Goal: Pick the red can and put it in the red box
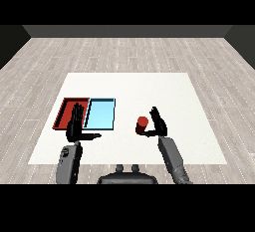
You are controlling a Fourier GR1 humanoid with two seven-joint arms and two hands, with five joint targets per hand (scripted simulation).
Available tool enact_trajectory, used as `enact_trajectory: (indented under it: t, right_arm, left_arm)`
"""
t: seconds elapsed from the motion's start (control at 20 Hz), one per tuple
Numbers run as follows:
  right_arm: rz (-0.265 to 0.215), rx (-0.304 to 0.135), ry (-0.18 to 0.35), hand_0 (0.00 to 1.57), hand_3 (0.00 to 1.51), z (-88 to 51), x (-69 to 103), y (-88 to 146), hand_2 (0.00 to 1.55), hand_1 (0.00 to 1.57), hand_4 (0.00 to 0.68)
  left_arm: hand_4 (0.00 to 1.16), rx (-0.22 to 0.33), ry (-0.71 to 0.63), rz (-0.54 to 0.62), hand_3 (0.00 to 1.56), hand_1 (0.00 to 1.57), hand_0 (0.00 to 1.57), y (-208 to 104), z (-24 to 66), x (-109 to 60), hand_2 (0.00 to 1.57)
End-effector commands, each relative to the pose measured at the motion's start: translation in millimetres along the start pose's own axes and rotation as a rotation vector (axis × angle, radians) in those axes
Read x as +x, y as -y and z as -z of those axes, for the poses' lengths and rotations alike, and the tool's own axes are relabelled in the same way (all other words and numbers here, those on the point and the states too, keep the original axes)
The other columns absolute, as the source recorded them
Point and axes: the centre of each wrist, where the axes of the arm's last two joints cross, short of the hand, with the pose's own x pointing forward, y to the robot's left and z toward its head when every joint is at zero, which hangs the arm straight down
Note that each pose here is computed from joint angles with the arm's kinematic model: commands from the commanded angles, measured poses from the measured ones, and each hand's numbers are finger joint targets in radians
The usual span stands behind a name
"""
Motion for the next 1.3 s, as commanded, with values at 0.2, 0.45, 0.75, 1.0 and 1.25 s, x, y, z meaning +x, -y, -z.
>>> enact_trajectory:
  t: [0.2, 0.45, 0.75, 1.0, 1.25]
  right_arm:
    - [0.029, -0.011, -0.011, 0.00, 0.00, 14.6, -6.9, -19.2, 0.00, 0.00, 0.000]
    - [0.041, 0.014, -0.038, 0.00, 0.00, -4.0, -20.4, -26.4, 0.00, 0.00, 0.000]
    - [0.047, 0.018, -0.027, 0.00, 0.00, 3.0, -35.7, -16.2, 0.00, 0.00, 0.000]
    - [0.069, 0.025, -0.067, 0.00, 0.00, 27.4, -21.3, -31.0, 0.00, 0.00, 0.000]
    - [0.070, 0.054, -0.061, 0.00, 0.00, 43.8, -19.0, -43.6, 0.00, 0.00, 0.000]
  left_arm:
    - [0.00, -0.005, 0.024, 0.008, 0.00, 0.00, 0.00, 14.6, 15.6, 11.3, 0.00]
    - [0.00, -0.008, 0.004, 0.033, 0.00, 0.00, 0.00, 13.1, 7.1, -13.8, 0.00]
    - [0.00, 0.004, 0.014, 0.002, 0.00, 0.00, 0.00, -9.3, 10.7, -8.7, 0.00]
    - [0.00, 0.012, 0.015, 0.013, 0.00, 0.00, 0.00, -17.9, 7.7, 22.6, 0.00]
    - [0.00, 0.010, 0.009, 0.019, 0.00, 0.00, 0.00, -10.9, -10.0, 9.9, 0.00]
